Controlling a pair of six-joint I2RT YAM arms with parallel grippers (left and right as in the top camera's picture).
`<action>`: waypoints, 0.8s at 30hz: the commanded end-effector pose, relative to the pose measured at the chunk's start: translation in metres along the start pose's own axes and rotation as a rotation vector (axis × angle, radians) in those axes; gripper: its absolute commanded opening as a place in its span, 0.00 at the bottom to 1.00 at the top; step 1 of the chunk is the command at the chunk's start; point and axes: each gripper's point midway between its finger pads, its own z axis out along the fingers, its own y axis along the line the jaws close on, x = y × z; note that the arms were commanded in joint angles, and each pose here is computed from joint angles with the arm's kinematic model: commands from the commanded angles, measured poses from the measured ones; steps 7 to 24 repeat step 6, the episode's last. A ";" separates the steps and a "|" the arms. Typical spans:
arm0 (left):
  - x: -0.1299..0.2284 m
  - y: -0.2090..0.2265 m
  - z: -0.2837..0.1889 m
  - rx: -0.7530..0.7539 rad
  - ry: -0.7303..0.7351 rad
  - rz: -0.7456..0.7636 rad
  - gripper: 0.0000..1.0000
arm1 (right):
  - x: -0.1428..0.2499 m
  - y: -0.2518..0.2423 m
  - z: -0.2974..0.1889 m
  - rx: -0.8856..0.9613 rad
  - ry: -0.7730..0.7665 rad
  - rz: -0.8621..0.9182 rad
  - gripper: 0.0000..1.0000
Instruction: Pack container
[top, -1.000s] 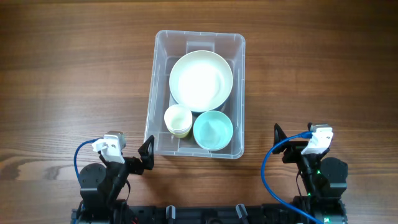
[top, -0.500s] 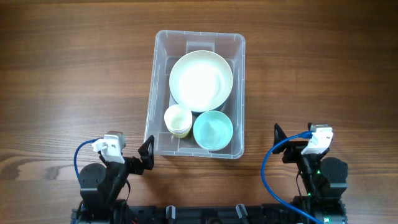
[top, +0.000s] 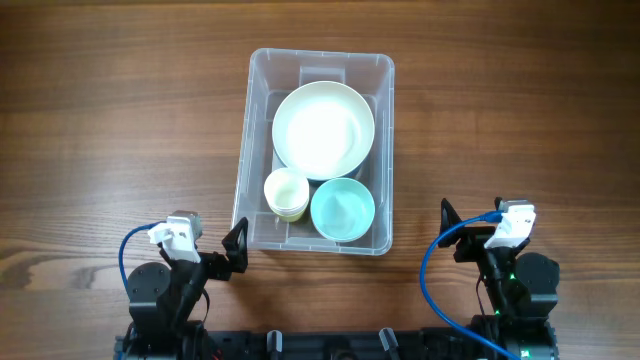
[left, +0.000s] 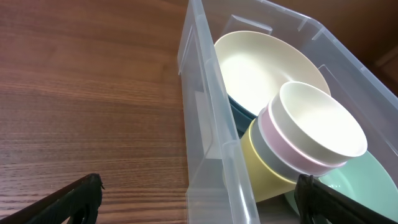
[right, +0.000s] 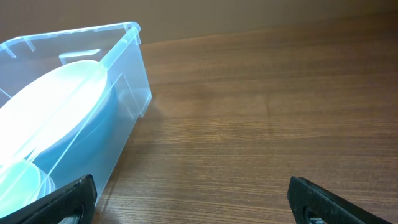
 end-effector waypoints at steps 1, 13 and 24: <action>0.002 -0.001 0.001 0.013 0.001 0.018 1.00 | 0.001 0.004 0.000 -0.022 -0.005 -0.015 1.00; 0.002 -0.001 0.001 0.013 0.001 0.018 1.00 | 0.001 0.004 0.000 -0.022 -0.005 -0.015 1.00; 0.002 -0.001 0.001 0.013 0.001 0.018 1.00 | 0.001 0.004 0.000 -0.022 -0.005 -0.015 1.00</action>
